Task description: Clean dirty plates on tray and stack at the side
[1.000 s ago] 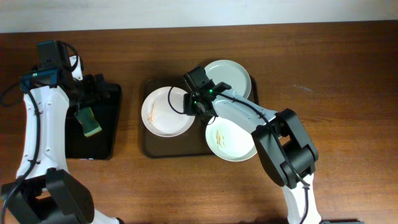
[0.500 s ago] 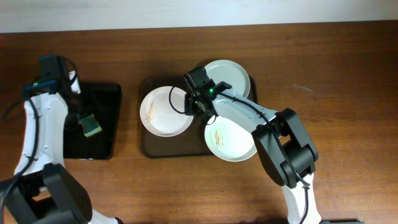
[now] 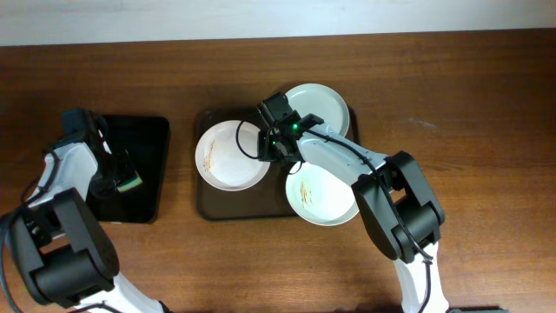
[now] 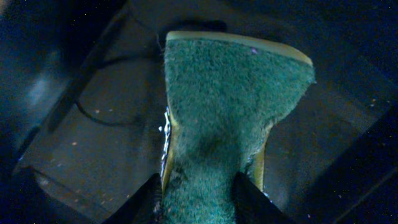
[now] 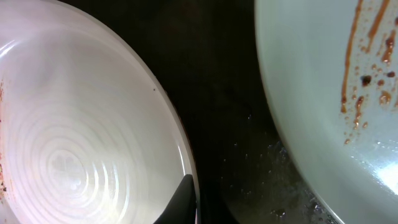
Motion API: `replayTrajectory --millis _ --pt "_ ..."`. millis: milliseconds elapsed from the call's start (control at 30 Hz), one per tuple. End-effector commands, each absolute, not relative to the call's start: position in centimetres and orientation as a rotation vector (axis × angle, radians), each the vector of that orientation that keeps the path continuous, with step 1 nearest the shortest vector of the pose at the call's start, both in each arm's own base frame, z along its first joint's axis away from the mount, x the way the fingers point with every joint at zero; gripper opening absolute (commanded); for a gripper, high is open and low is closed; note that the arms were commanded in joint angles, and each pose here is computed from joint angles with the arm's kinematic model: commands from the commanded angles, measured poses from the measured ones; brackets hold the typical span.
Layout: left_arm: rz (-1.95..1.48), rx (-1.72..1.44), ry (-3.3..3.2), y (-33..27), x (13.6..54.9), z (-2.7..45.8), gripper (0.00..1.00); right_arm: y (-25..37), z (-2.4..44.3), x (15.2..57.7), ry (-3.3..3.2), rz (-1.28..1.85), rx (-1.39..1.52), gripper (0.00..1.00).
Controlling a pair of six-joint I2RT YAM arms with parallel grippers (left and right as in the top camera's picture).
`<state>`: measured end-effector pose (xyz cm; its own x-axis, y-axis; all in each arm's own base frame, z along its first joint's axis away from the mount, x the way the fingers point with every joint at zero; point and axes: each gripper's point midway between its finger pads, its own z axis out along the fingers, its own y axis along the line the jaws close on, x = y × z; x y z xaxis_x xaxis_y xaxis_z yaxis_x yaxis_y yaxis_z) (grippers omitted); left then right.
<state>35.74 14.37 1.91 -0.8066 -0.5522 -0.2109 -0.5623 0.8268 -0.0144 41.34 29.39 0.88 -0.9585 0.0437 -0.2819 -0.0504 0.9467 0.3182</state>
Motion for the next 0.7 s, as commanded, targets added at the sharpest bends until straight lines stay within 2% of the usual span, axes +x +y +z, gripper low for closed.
replayTrajectory --millis 0,100,133,167,267,433,500,533,667 --pt "0.087 -0.879 2.815 14.6 35.5 0.9 0.27 29.9 -0.1 40.8 2.84 0.474 -0.022 0.04" --pt "0.089 -0.871 2.786 14.9 36.2 1.0 0.26 29.9 -0.1 40.8 2.84 0.474 -0.022 0.04" --pt "0.09 -0.869 2.779 14.9 36.4 1.1 0.36 29.9 -0.1 40.8 2.84 0.474 -0.022 0.04" --pt "0.09 -0.867 2.771 15.0 36.6 1.1 0.52 29.9 -0.1 40.8 2.84 0.473 -0.022 0.04" --pt "0.091 -0.863 2.758 15.1 36.9 1.2 0.66 29.9 -0.1 40.8 2.84 0.474 -0.022 0.04" --pt "0.095 -0.852 2.719 15.5 37.8 1.5 0.68 29.9 -0.1 40.8 2.839 0.473 -0.022 0.04" --pt "0.096 -0.848 2.706 15.6 38.1 1.4 0.64 29.9 -0.1 40.8 2.839 0.473 -0.022 0.04" --pt "0.095 -0.851 2.714 15.6 38.1 1.0 0.48 29.9 -0.1 40.9 2.839 0.473 -0.021 0.04" --pt "0.081 -0.868 2.784 15.1 37.2 -1.4 0.24 29.9 -0.1 40.8 2.839 0.473 -0.021 0.04"
